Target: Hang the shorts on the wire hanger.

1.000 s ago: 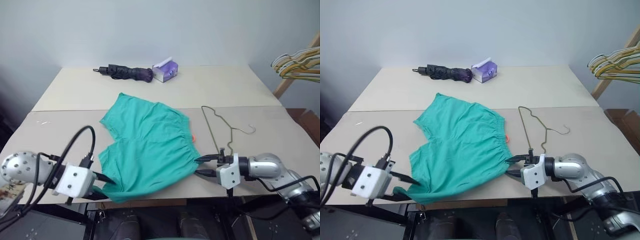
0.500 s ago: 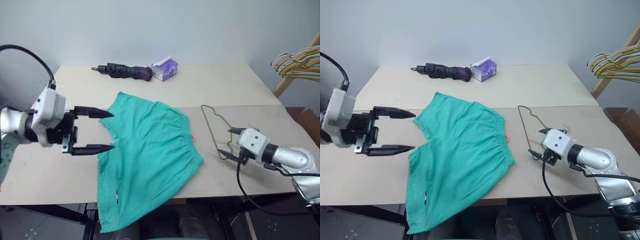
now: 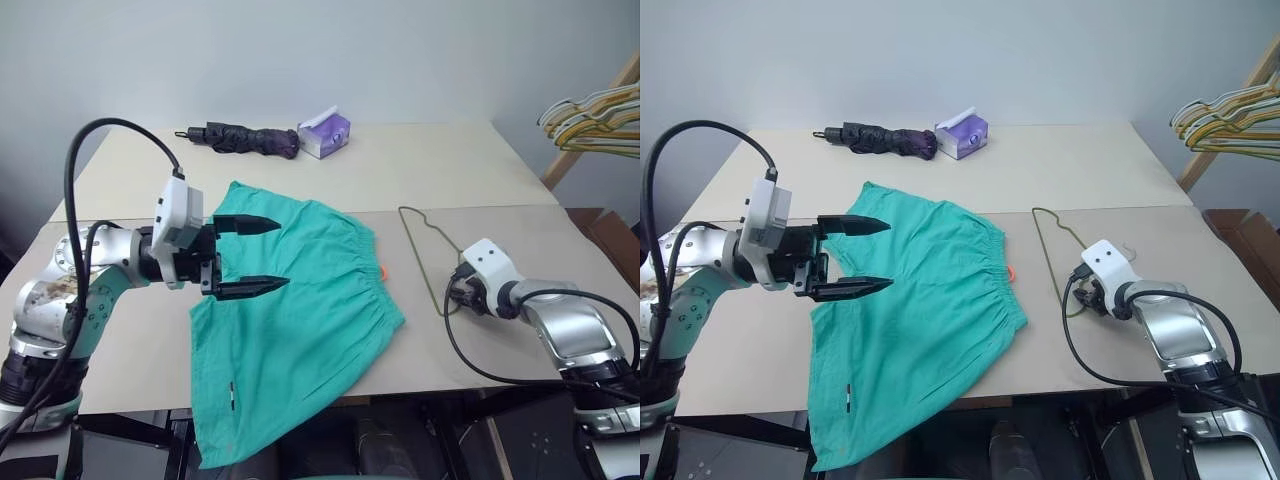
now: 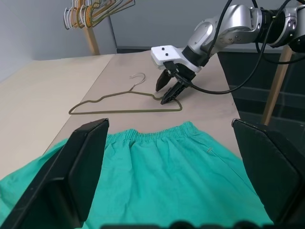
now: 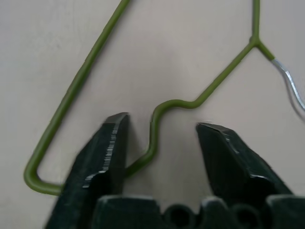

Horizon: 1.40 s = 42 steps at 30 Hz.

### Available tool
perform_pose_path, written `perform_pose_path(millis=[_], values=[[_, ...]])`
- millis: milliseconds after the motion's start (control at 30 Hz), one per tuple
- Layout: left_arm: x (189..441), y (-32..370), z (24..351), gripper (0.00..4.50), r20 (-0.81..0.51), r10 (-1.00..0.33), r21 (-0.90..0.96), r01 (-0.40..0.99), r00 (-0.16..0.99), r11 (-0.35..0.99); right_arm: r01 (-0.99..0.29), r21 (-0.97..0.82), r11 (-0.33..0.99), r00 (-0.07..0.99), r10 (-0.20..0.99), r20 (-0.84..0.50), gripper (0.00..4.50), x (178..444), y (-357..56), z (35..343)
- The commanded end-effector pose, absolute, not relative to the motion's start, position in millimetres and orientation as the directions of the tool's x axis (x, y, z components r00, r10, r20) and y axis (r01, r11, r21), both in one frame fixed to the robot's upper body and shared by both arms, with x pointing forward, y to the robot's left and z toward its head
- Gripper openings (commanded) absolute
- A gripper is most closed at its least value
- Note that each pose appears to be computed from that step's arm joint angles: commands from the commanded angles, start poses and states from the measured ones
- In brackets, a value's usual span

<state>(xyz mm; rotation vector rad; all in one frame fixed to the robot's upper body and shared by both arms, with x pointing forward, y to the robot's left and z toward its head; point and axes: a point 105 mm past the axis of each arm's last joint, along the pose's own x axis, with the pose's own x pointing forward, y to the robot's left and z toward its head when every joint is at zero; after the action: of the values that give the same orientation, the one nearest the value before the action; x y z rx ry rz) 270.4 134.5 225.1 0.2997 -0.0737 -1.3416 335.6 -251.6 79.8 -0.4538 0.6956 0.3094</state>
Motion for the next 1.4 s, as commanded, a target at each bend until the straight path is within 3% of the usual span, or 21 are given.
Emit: perform_pose_path(millis=[33, 167, 333, 400, 467, 500, 633, 733, 967, 1100, 1333, 1400], values=[[275, 131, 238, 4.47, -0.081, -0.965, 0.301, 0.929, 0.251, 0.216, -0.369, -0.264, 0.891, 0.72, 0.095, -0.687, 1.27, 334, -261, 82], [283, 125, 240, 4.47, -0.062, -0.963, 0.287, 0.929, 0.261, 0.233, -0.359, -0.281, 0.89, 0.745, 0.092, -0.661, 0.03, 339, -263, 92], [295, 119, 242, 4.47, -0.07, -0.958, 0.255, 0.933, 0.279, 0.253, -0.364, -0.487, 0.794, 0.857, 0.082, -0.508, 0.03, 356, -264, 126], [303, 117, 246, 4.47, -0.071, -0.956, 0.246, 0.933, 0.286, 0.261, -0.337, -0.749, 0.571, 0.937, 0.121, -0.329, 0.03, 365, -261, 156], [313, 115, 252, 4.47, -0.068, -0.952, 0.244, 0.93, 0.299, 0.275, -0.294, -0.894, 0.337, 0.944, 0.246, -0.218, 0.03, 365, -248, 178], [316, 115, 253, 4.47, -0.067, -0.95, 0.243, 0.929, 0.303, 0.279, -0.279, -0.921, 0.272, 0.936, 0.291, -0.198, 0.03, 365, -244, 182], [338, 115, 266, 4.47, -0.073, -0.936, 0.234, 0.919, 0.343, 0.319, -0.099, -0.976, -0.194, 0.846, 0.5, -0.185, 0.03, 359, -225, 199], [349, 114, 271, 4.47, -0.09, -0.93, 0.202, 0.921, 0.357, 0.334, 0.073, -0.928, -0.365, 0.784, 0.596, -0.173, 0.03, 361, -215, 208], [357, 110, 254, 4.47, -0.246, -0.927, 0.109, 0.958, 0.284, 0.264, 0.295, -0.87, -0.396, 0.688, 0.72, -0.094, 0.03, 370, -194, 231], [359, 111, 225, 4.47, -0.406, -0.876, 0.138, 0.965, 0.259, 0.222, 0.341, -0.865, -0.367, 0.659, 0.75, -0.059, 0.03, 371, -186, 240], [369, 106, 199, 4.47, -0.485, -0.828, 0.149, 0.96, 0.281, 0.239, 0.372, -0.862, -0.344, 0.634, 0.773, -0.035, 0.03, 370, -180, 249], [368, 103, 197, 4.08, -0.485, -0.833, 0.136, 0.964, 0.267, 0.23, 0.377, -0.862, -0.338, 0.632, 0.775, -0.027, 0.0, 370, -179, 252]])
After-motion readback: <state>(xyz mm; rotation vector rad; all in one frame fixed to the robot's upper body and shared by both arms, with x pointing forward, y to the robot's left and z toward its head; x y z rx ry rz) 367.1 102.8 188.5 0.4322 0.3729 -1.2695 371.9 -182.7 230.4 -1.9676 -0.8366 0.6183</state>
